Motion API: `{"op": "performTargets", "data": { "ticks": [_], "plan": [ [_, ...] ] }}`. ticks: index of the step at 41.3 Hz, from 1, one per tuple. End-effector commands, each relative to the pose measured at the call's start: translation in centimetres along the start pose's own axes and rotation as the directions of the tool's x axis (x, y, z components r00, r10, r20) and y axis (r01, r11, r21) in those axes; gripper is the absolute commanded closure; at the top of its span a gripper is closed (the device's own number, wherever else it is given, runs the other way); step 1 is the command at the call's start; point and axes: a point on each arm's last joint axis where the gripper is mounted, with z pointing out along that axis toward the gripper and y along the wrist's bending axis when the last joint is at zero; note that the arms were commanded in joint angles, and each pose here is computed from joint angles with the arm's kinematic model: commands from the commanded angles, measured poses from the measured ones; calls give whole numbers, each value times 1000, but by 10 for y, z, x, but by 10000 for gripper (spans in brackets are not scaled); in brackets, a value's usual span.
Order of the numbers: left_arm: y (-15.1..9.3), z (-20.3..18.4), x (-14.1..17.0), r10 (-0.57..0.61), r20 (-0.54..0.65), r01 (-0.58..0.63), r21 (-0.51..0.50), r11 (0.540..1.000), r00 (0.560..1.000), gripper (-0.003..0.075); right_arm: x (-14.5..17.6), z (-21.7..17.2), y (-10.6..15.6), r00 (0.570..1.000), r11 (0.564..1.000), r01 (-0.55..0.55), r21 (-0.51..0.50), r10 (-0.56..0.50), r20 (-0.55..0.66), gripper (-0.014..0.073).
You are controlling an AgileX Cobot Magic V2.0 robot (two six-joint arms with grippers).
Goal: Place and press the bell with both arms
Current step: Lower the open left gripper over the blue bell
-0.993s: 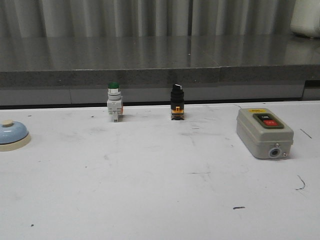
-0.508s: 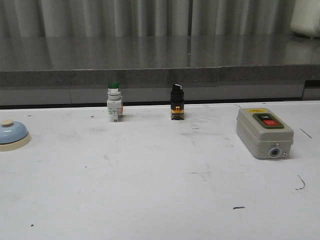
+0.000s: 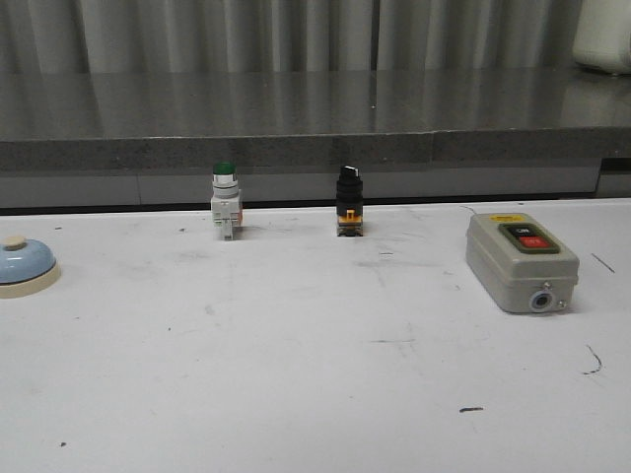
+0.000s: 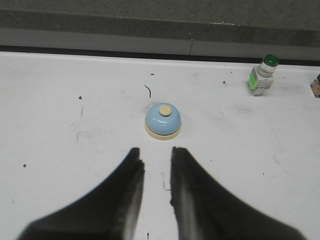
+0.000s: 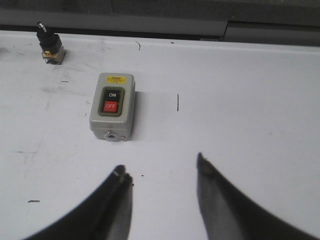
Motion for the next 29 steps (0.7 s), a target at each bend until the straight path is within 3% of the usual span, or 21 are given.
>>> {"op": "performTargets", "data": {
  "ticks": [1, 5, 10, 18, 29],
  "plan": [
    [-1, -4, -14, -6, 102, 5, 9, 1000, 995, 299, -13, -2, 0, 997, 1000, 24, 8, -24, 76, 81],
    [-1, -3, -14, -6, 100, 5, 9, 1000, 995, 215, -13, -2, 0, 997, 1000, 24, 8, -24, 76, 75],
    [-4, 6, -15, -28, 69, 26, 34, 999, 997, 216, -13, -2, 0, 997, 1000, 24, 8, -24, 76, 75],
    [-18, 42, -21, 77, -70, -71, 88, 994, 995, 213, -13, -2, 0, 997, 1000, 24, 8, -24, 76, 75],
    [-28, 110, -37, 104, -267, -83, 89, 993, 958, 143, -13, -2, 0, 997, 1000, 24, 8, -24, 76, 75]
  ]
}}
